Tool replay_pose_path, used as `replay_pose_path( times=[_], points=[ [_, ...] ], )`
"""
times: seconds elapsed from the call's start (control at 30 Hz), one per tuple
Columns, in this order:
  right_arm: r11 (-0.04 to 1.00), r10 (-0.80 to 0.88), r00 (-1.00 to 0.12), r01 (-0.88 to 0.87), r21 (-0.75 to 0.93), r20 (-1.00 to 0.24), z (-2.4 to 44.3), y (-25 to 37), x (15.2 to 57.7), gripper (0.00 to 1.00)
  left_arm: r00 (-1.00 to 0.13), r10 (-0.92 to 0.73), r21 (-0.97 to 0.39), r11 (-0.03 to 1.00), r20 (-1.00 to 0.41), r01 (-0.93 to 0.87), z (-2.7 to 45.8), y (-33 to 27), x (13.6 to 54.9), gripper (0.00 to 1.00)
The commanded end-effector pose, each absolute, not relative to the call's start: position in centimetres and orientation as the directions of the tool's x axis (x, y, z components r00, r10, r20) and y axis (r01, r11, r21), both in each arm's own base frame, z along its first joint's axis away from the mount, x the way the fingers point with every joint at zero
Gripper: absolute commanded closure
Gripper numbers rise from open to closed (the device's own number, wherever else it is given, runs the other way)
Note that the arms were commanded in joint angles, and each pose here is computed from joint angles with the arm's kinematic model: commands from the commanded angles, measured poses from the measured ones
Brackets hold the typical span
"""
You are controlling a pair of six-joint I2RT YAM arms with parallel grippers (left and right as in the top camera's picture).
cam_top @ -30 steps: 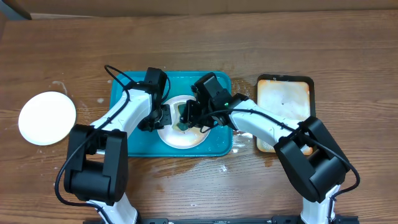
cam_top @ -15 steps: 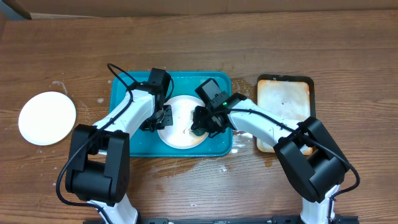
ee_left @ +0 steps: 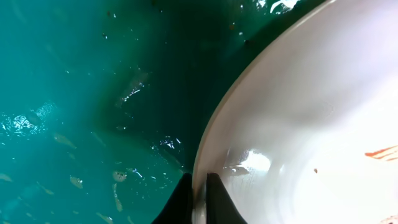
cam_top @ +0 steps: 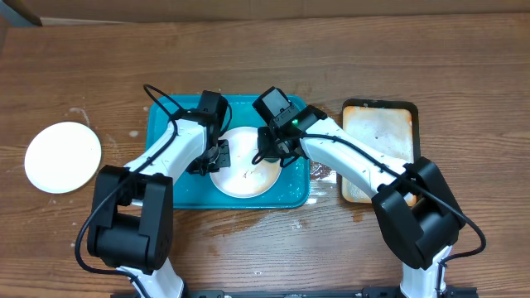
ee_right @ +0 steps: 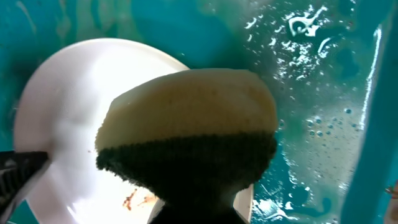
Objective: Clean dirty plates on tray and stack at the side
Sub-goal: 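Scrub the white plate with the sponge while the left gripper holds it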
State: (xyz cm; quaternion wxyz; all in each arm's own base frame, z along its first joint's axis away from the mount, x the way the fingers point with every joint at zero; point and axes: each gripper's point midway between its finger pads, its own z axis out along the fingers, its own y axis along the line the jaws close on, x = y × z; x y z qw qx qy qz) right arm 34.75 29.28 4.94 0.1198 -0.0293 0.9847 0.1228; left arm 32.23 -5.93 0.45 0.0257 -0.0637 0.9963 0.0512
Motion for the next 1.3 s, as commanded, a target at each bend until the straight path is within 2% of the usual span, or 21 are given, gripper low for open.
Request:
replay_pose_path(
  times=[0.0,0.43,0.6,0.83,0.97,1.27],
  points=[
    [0.97,-0.044,-0.963,-0.106,0.22,-0.267,5.2,29.4,35.3,0.96,-0.994,-0.089,0.195,0.978,0.058,-0.076,-2.8,-5.4,29.1,0.96],
    [0.958,-0.043,-0.973,-0.105,0.267,-0.228,5.2,30.1,34.5,0.96,-0.999,-0.045,0.141,0.989,-0.024,-0.048,-0.7,-11.0,31.2,0.96],
    [0.899,-0.024,-0.993,-0.071,0.432,-0.115,6.0,32.8,32.8,0.96,-0.992,-0.123,0.139,0.982,-0.032,-0.126,-0.7,-10.8,31.2,0.96],
    [0.885,0.084,-0.995,0.053,0.462,-0.047,5.6,33.5,32.4,0.96,-0.982,-0.181,0.089,0.979,-0.044,-0.185,-0.8,-11.7,31.7,0.96],
    [0.886,0.101,-0.994,0.072,0.458,-0.039,3.7,33.9,32.9,0.96,-0.982,-0.186,0.049,0.981,-0.033,-0.187,-0.8,-12.4,31.7,0.96],
    [0.919,0.116,-0.992,0.123,0.375,0.04,-3.0,33.1,32.3,0.96,-0.983,-0.184,0.065,0.981,-0.007,-0.184,-0.8,-12.2,31.0,0.96]
  ],
)
